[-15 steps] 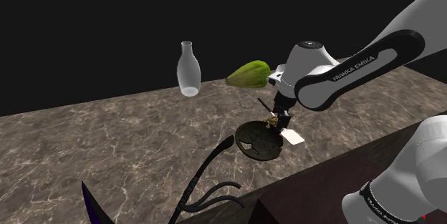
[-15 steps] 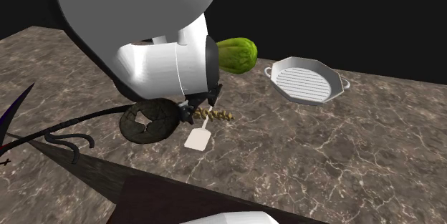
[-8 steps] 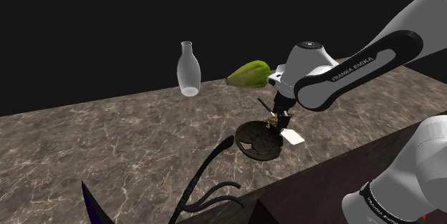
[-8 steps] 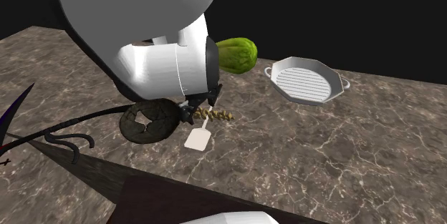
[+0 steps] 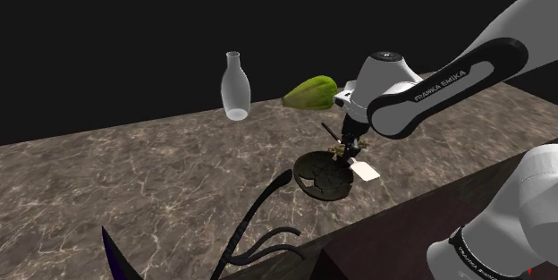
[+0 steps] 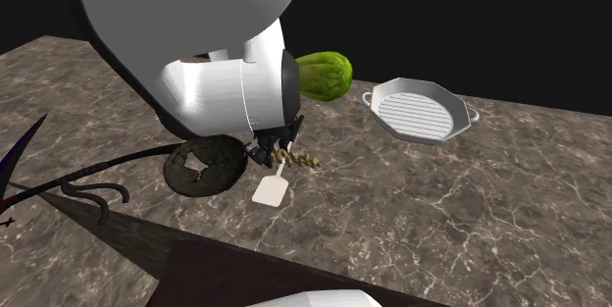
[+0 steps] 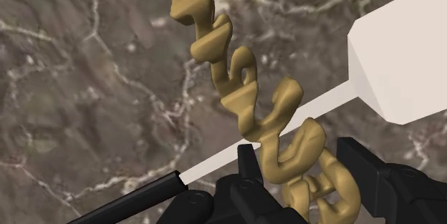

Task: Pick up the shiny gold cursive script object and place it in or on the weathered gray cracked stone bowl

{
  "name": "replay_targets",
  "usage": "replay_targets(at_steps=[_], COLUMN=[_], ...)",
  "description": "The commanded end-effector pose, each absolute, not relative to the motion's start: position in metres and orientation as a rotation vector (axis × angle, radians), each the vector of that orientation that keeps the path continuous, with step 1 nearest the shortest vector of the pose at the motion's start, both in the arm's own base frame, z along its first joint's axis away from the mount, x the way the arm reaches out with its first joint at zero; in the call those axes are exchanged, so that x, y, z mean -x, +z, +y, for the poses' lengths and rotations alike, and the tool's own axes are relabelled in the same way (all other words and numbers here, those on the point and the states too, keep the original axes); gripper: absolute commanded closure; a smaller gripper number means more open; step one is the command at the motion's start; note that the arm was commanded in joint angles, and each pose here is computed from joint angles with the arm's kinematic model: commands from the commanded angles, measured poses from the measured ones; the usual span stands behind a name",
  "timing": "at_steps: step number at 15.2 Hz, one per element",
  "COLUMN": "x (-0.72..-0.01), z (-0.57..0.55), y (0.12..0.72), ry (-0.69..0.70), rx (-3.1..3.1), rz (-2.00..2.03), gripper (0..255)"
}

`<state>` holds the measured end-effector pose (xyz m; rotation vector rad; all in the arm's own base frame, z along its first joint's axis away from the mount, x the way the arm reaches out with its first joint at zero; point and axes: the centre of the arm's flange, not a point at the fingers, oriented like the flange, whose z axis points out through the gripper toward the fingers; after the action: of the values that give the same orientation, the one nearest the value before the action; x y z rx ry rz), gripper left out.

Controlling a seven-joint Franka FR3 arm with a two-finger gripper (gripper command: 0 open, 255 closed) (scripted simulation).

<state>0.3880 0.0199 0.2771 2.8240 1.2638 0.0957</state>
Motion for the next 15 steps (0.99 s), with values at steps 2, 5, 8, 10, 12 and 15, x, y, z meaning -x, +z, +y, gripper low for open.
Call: replay_targets(at_steps=[2, 5, 8, 10, 12, 15], x=[-0.388, -0.388, -0.388, -0.388, -0.388, -0.388], z=[0.02, 0.02, 0.02, 0.02, 0.02, 0.02], y=[0.277, 0.292, 0.308, 0.319, 0.329, 0.345], ry=[0.094, 0.094, 0.094, 0.094, 0.094, 0.094], rx=[-2.824, -2.824, -2.824, -2.824, -2.824, -2.824], rz=[1.264, 1.264, 1.264, 1.264, 1.264, 1.264], gripper=[255, 255, 255, 255, 255, 255])
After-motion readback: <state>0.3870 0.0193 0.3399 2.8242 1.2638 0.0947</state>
